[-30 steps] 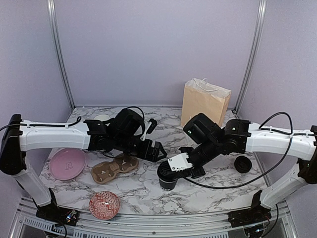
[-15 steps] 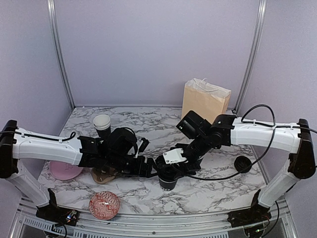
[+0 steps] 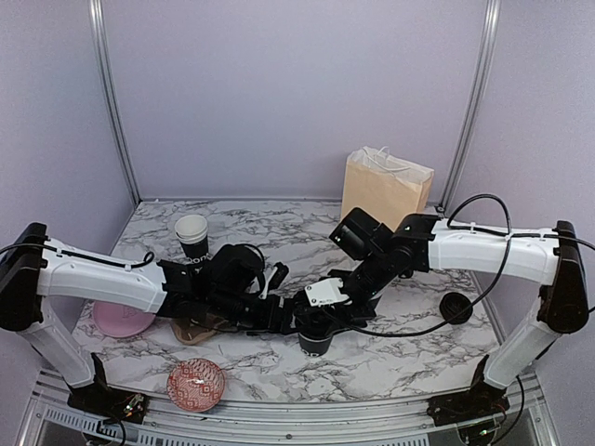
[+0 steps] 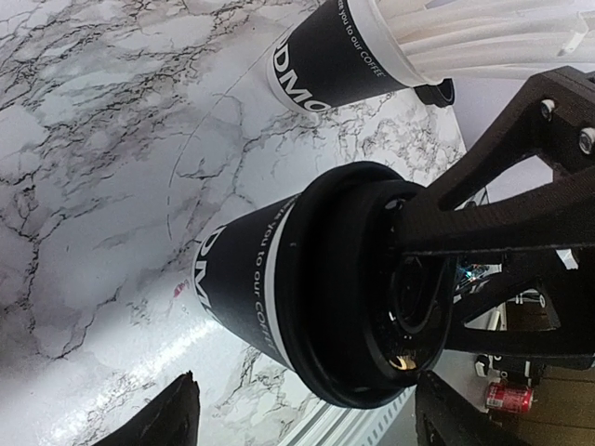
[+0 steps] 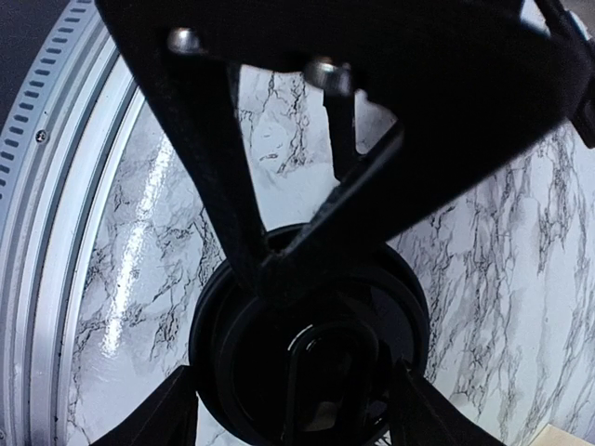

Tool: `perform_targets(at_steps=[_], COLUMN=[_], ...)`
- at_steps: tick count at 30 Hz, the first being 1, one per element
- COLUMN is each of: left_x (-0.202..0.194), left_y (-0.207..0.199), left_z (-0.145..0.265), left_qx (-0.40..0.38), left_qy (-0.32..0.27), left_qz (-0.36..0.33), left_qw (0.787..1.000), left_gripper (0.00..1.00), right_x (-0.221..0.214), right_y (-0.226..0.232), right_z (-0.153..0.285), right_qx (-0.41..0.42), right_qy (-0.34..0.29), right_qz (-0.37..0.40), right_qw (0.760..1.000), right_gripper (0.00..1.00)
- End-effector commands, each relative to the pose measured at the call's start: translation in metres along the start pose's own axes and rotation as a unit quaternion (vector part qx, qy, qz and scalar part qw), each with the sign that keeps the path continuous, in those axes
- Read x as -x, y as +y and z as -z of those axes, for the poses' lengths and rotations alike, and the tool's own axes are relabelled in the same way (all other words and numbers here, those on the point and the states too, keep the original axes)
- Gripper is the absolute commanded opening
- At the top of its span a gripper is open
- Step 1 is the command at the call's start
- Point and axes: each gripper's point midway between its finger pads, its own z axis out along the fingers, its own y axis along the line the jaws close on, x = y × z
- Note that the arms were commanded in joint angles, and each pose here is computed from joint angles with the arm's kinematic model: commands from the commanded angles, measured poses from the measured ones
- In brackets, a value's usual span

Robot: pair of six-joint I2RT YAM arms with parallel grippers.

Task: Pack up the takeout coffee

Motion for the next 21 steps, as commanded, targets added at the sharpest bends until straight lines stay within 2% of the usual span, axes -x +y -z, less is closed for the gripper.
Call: perform_targets(at_steps=[1, 13, 21], left_x=[-0.006, -0.015, -0.016], left_y=[0.001, 0.007, 0.027], left_z=[-0.005, -0.001, -0.012], left_qx=[-0.011, -0.012, 0.012], left_qy=[0.005, 0.015, 0.021], left_qz=[-0.007, -0.013, 0.021], left_qw=[1.000, 1.000, 0.999], left_gripper=[0.79, 0.79, 0.79], right_x=[0.000, -0.005, -0.007], right_y=[-0.005, -0.001, 0.003], right_z=[-0.003, -0.013, -0.013], right_qx=[0.008, 0.025, 0.031], right_qy=[-0.001, 0.002, 0.002], right_qz=[-0.016, -0.029, -0.033], right_qw=[1.000, 0.999, 0.999], right_gripper=[0.65, 0.58, 0.57])
